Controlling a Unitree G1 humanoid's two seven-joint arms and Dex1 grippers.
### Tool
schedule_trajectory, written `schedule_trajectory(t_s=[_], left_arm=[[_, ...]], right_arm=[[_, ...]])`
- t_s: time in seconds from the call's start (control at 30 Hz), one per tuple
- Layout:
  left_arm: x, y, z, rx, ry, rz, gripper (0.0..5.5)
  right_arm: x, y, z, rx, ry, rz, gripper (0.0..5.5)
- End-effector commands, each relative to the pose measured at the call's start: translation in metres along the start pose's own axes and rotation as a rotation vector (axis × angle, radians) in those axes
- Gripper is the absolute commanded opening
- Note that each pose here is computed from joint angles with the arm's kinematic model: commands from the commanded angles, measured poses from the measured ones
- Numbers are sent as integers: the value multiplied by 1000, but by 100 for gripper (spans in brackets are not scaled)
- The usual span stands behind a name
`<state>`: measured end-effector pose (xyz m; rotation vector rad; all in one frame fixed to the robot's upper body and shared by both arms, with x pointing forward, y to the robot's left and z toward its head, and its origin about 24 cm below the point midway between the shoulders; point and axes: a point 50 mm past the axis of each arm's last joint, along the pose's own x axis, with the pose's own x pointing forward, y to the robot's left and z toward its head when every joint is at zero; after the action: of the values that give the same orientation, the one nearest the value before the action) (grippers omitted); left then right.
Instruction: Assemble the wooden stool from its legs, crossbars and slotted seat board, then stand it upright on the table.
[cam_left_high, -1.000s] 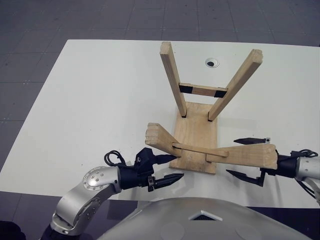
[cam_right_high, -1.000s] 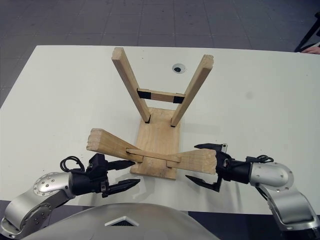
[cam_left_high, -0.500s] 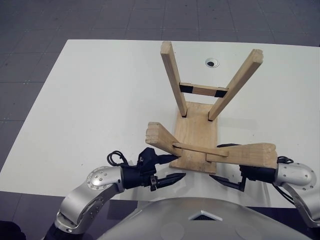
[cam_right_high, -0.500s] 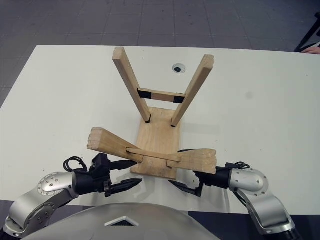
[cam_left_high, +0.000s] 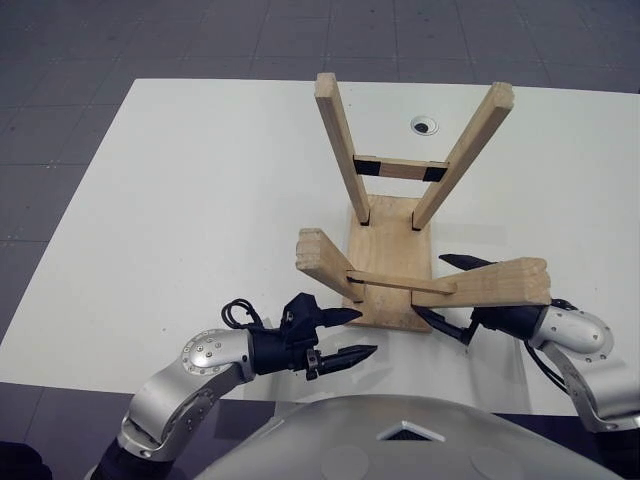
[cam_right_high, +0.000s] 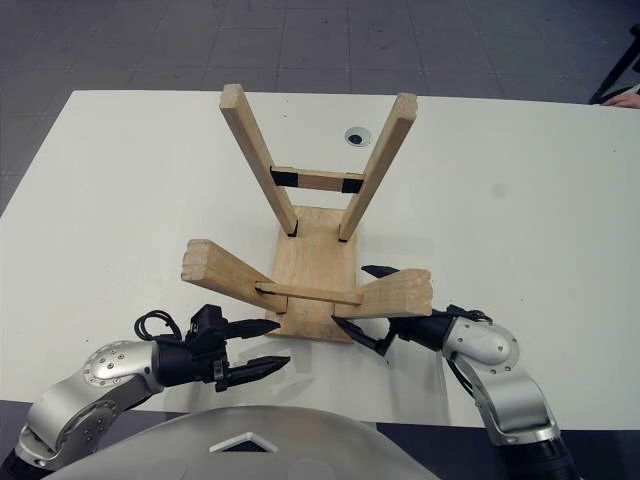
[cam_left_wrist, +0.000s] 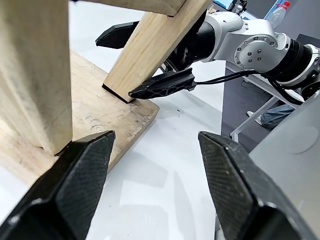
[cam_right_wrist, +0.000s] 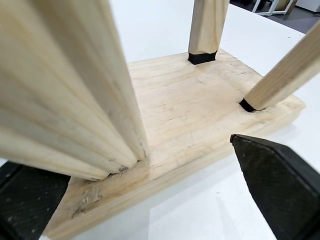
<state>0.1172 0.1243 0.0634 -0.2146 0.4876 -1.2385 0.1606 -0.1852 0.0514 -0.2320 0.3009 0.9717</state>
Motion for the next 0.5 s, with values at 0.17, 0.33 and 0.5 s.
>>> schedule_trajectory(t_s=[0.17,0.33,0.5], left_arm=[[-4,7,6,35,1,35,308],[-24,21,18,85,-2,95,308],[-46,28,17,112,100,109,308]], right_arm=[[-1,-4,7,-33,-13,-24,548],[-26,13,20,-60,-25,39,548],[-46,19,27,-64,10,63,548]])
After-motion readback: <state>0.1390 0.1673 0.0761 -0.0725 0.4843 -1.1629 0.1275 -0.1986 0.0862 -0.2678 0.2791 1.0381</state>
